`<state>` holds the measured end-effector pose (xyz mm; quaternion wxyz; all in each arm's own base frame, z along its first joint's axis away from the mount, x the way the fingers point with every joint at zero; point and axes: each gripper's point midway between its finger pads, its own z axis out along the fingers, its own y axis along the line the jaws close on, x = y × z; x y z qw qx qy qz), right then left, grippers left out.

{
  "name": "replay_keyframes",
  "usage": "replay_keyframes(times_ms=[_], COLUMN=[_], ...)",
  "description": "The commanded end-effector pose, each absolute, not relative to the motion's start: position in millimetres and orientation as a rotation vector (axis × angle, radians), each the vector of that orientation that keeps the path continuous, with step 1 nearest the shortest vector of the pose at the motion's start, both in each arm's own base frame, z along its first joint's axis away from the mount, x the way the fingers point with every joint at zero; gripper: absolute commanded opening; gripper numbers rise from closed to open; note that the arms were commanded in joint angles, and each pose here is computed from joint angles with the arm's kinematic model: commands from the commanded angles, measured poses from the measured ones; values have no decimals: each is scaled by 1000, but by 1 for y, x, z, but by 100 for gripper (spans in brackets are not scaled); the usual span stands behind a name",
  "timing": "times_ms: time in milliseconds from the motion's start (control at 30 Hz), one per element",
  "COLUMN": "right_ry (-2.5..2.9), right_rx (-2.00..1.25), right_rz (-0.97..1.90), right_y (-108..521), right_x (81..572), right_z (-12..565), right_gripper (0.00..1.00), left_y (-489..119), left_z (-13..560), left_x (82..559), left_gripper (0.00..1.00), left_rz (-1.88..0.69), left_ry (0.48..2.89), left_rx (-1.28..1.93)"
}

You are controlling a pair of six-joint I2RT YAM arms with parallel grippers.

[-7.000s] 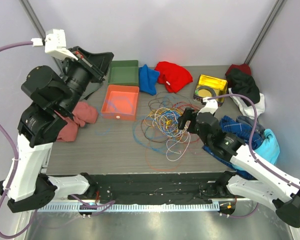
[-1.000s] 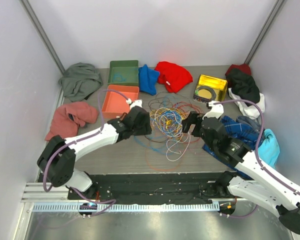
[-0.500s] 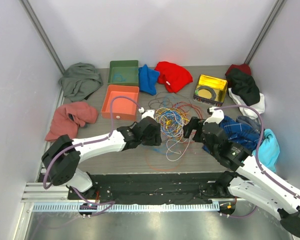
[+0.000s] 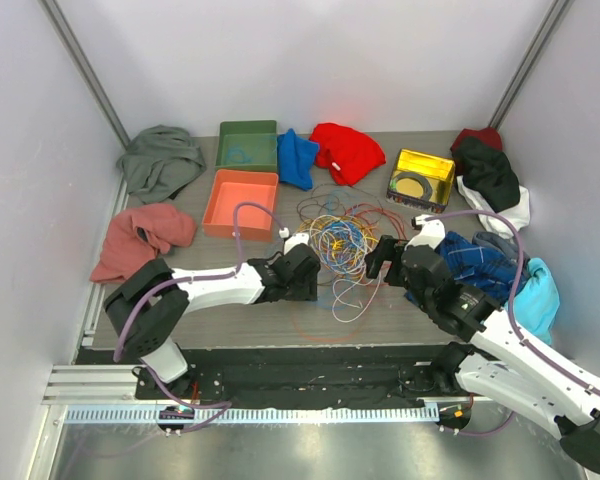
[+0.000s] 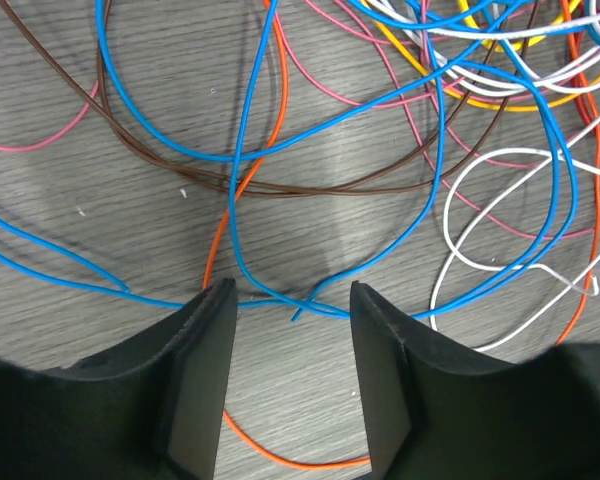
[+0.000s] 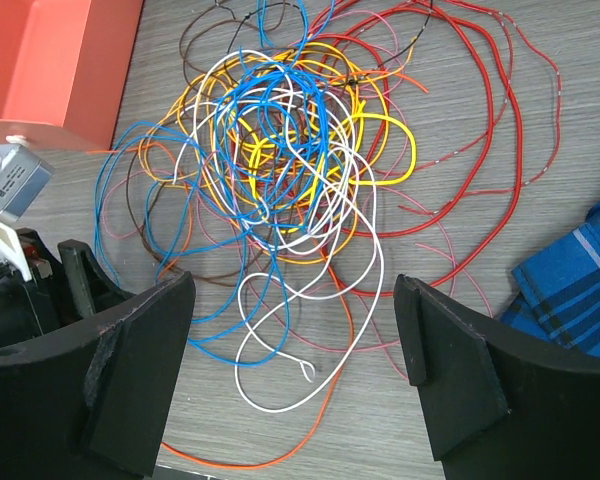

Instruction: Untangle the cables

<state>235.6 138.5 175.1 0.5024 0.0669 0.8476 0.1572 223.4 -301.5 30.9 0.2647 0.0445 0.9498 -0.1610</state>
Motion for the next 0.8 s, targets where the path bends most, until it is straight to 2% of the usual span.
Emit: replay_keyframes(times_ms=[0,233,267,400,633,767], right_ry=[2030,2025,2025,2018,2008,1993], right_rx=[175,178,177,174,147,147], right_rz=[385,374,376,378,387,428], right_y=[140,137,137,138,143,150], right_x=[239,238,238,239,243,244], right_z=[178,179,180,183,187,192], right_gripper=[89,89,89,89,89,89], left_y=[-310,-314,-313,-306,-266,-220], left_z=[24,18,20,69,289,372], left_x=[228,227,227,236,252,253], left_gripper=[43,9,0,0,0,0], left_rz=[-462,-479,-469,-480,-567,-469], left_ry=[2560,2571,2568,2453,1966,1809], left_rx=[101,111,112,133,155,88])
